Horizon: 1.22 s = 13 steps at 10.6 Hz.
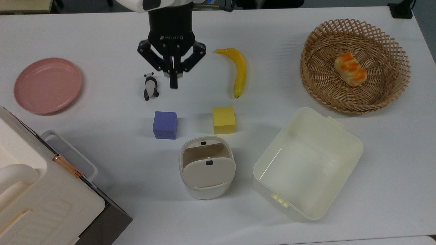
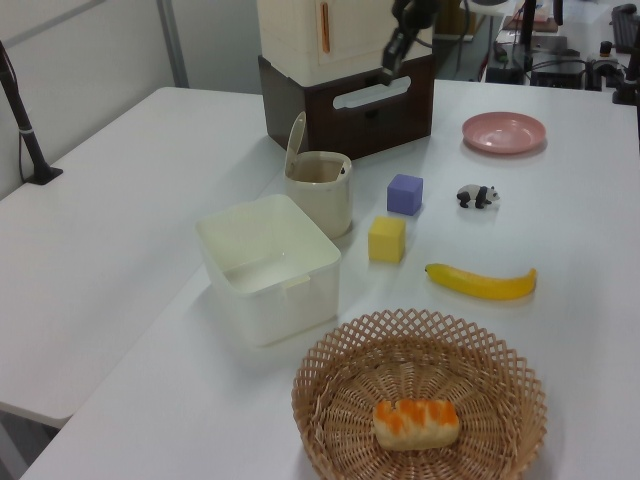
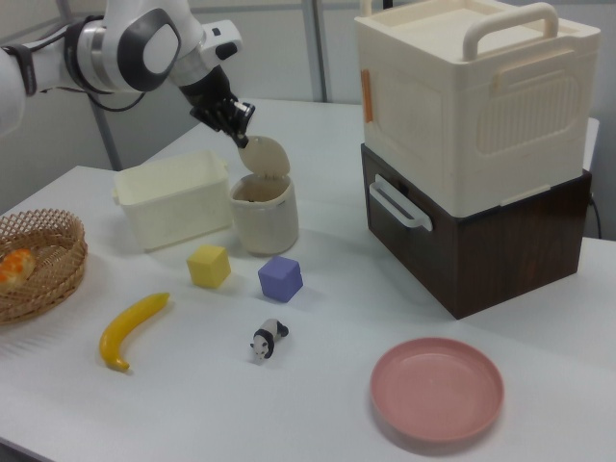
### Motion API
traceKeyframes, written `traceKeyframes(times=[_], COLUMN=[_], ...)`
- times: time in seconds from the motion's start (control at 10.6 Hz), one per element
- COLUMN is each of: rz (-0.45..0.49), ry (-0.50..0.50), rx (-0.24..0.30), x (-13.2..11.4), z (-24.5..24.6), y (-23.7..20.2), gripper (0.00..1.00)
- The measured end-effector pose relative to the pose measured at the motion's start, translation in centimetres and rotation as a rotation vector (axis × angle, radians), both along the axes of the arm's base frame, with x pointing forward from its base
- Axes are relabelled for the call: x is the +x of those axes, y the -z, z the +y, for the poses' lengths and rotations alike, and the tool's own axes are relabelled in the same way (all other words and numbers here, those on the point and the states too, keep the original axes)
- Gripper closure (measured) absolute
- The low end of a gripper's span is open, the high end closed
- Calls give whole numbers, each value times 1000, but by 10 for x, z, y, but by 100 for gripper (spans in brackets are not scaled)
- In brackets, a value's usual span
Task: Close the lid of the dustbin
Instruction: 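Move the gripper over the open lid of the cream dustbin, then push the raised lid down with the gripper until it shuts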
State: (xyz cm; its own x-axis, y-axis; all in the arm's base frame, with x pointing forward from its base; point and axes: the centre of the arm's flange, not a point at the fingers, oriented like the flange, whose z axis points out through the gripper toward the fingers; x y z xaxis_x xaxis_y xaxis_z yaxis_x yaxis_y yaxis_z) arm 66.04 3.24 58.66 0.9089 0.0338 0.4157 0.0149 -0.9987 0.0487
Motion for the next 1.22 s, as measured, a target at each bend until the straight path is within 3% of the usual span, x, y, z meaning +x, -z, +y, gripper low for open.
traceKeyframes(times=[0.38,0.66,1.03,1.22], rz=[-218,-379,-488,-496], ry=[-33,-61,-82,-87], rx=[10,19,23,22], x=[43,62,83,89], z=[19,33,42,44], y=[5,15,58,79], gripper=[99,99,99,99])
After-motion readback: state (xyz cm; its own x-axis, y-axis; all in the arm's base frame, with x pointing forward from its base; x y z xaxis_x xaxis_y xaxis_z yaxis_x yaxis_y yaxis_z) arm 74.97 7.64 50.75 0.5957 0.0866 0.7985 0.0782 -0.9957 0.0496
